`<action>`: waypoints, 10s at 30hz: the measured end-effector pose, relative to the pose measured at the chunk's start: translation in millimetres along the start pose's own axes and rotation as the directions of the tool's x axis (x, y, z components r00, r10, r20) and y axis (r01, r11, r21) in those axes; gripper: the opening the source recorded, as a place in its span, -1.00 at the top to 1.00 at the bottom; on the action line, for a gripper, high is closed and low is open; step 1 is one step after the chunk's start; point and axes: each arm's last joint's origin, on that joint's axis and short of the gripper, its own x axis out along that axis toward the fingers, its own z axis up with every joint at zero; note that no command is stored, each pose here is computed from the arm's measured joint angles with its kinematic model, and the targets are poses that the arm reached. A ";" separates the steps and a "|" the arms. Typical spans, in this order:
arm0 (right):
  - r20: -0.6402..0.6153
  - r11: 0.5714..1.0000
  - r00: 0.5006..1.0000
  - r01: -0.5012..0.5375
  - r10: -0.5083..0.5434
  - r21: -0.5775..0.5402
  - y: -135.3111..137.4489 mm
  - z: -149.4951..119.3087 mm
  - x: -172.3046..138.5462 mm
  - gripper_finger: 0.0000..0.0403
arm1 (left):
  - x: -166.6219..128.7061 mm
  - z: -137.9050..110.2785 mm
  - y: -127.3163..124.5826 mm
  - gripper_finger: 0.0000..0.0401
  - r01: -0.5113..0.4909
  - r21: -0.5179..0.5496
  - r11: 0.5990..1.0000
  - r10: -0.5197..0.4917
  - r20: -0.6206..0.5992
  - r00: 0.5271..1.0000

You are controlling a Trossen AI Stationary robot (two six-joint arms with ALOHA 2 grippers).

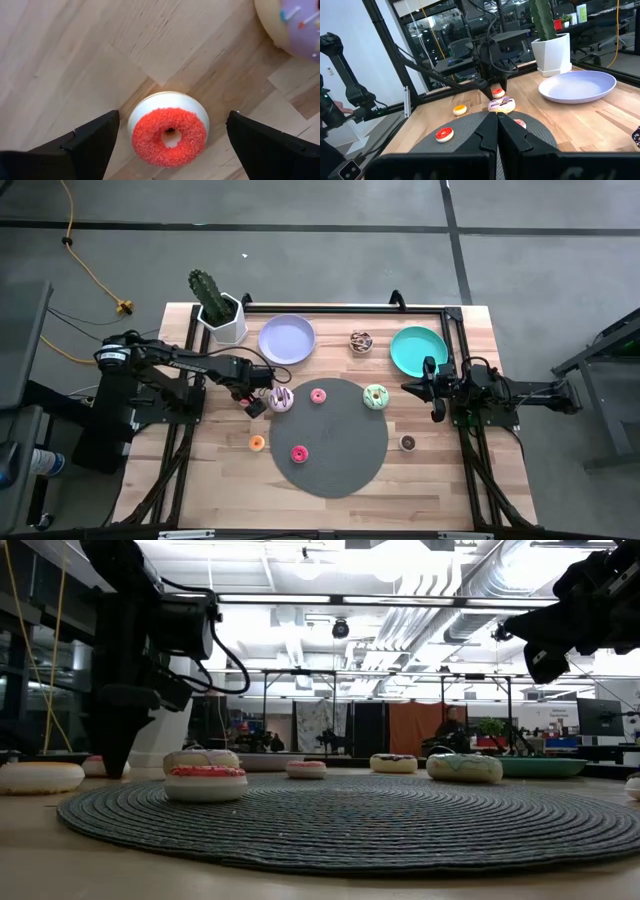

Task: Pick & Place donuts
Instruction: Put the small orange doughnut on the purple plate, then put the small yellow doughnut on the purple plate

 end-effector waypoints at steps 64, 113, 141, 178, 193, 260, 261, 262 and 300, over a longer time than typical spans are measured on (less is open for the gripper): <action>-0.001 1.000 1.000 0.000 0.000 0.000 0.0 -0.1 0.0 1.00 | 1.0 -3.3 2.1 -0.21 -0.025 0.038 0.999 0.026 -0.029 0.999; -0.001 1.000 1.000 0.001 -0.001 0.000 -0.1 -0.1 0.0 1.00 | -96.4 151.0 15.4 0.05 -0.056 0.143 0.988 0.032 0.167 0.985; 0.000 1.000 1.000 0.000 0.000 0.000 0.0 0.0 0.0 1.00 | -22.9 211.8 30.4 0.05 -0.104 0.180 0.978 0.097 0.049 0.994; -0.001 1.000 1.000 0.000 0.000 0.000 0.0 -0.1 0.0 1.00 | -12.0 207.4 32.4 -0.51 -0.153 0.225 0.962 0.151 0.027 0.988; -0.001 1.000 1.000 0.000 0.000 0.000 0.0 -0.1 0.0 1.00 | -48.2 197.8 32.5 -0.68 -0.179 0.212 0.961 0.163 0.092 0.982; 0.000 1.000 1.000 0.000 0.000 0.000 0.0 -0.1 0.0 1.00 | -97.9 -79.9 -114.6 -0.68 0.006 0.612 0.791 -0.087 0.103 0.991; 0.000 1.000 1.000 0.000 0.000 0.000 0.0 0.0 0.0 1.00 | -94.1 -80.5 -112.9 -0.68 -0.005 0.611 0.792 -0.073 0.103 0.992; 0.000 1.000 1.000 0.000 0.000 0.000 -0.1 -0.1 0.0 1.00 | -90.5 -81.0 -112.1 -0.68 -0.007 0.611 0.792 -0.070 0.103 0.992; -0.001 1.000 1.000 0.000 0.000 0.000 0.0 -0.1 0.1 1.00 | -34.9 -84.1 -110.5 -0.97 0.030 0.688 0.725 -0.195 0.164 0.967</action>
